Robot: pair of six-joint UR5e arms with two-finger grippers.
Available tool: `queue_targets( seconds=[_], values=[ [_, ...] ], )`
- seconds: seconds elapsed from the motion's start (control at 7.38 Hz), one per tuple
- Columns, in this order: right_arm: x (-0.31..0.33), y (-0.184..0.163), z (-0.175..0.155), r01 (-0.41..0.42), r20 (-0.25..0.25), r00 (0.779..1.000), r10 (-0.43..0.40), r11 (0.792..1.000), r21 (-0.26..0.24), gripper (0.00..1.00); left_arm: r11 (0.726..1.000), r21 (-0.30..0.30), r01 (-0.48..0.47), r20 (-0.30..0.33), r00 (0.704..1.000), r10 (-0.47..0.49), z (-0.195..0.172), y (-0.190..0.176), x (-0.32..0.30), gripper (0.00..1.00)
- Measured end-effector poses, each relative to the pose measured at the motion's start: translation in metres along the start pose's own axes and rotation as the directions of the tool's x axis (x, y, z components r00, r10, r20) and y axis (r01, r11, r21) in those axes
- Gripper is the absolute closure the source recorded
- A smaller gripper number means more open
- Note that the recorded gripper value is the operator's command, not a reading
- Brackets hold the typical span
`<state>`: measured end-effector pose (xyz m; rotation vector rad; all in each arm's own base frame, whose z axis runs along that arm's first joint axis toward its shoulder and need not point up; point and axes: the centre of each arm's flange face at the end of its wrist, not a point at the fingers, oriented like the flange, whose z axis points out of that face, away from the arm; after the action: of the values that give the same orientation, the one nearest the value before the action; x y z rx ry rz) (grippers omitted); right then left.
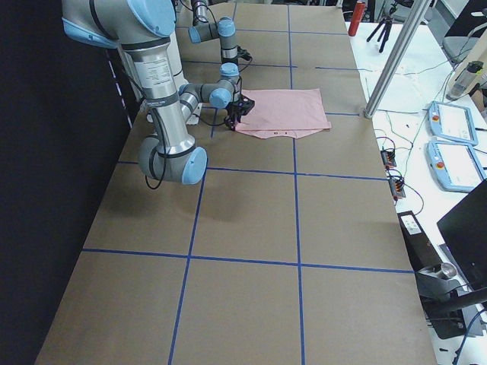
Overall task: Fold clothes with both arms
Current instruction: 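Grasp the near shirt edge with both grippers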
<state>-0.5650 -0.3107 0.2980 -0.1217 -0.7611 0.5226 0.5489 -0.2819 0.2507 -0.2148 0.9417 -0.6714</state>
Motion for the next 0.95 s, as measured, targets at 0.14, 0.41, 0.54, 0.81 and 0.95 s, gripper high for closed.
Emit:
queue_targets(
  seconds=[0.14,0.41,0.54,0.81,0.95],
  values=[
    [-0.001,0.0,-0.003,0.0,0.007,1.0,0.0,1.0,0.004,1.0,1.0,0.001,0.0,0.002,1.0,0.0,0.001,0.0,0.0,1.0],
    [-0.002,-0.002,-0.005,-0.002,0.014,1.0,0.002,1.0,0.013,1.0,1.0,0.002,0.0,0.003,1.0,0.0,0.002,0.0,0.0,1.0],
    [-0.003,-0.002,-0.005,-0.003,0.015,1.0,0.003,1.0,0.014,1.0,1.0,0.002,0.0,0.003,1.0,0.0,0.002,0.0,0.0,1.0],
    [-0.006,-0.006,-0.01,-0.007,0.025,1.0,0.006,1.0,0.017,1.0,1.0,-0.001,-0.002,-0.002,1.0,0.002,0.001,0.001,0.001,1.0],
    [-0.007,-0.008,-0.015,-0.007,0.033,0.999,0.006,1.0,0.013,1.0,1.0,-0.005,-0.004,-0.007,1.0,0.004,-0.004,0.002,0.002,1.0]
  ],
)
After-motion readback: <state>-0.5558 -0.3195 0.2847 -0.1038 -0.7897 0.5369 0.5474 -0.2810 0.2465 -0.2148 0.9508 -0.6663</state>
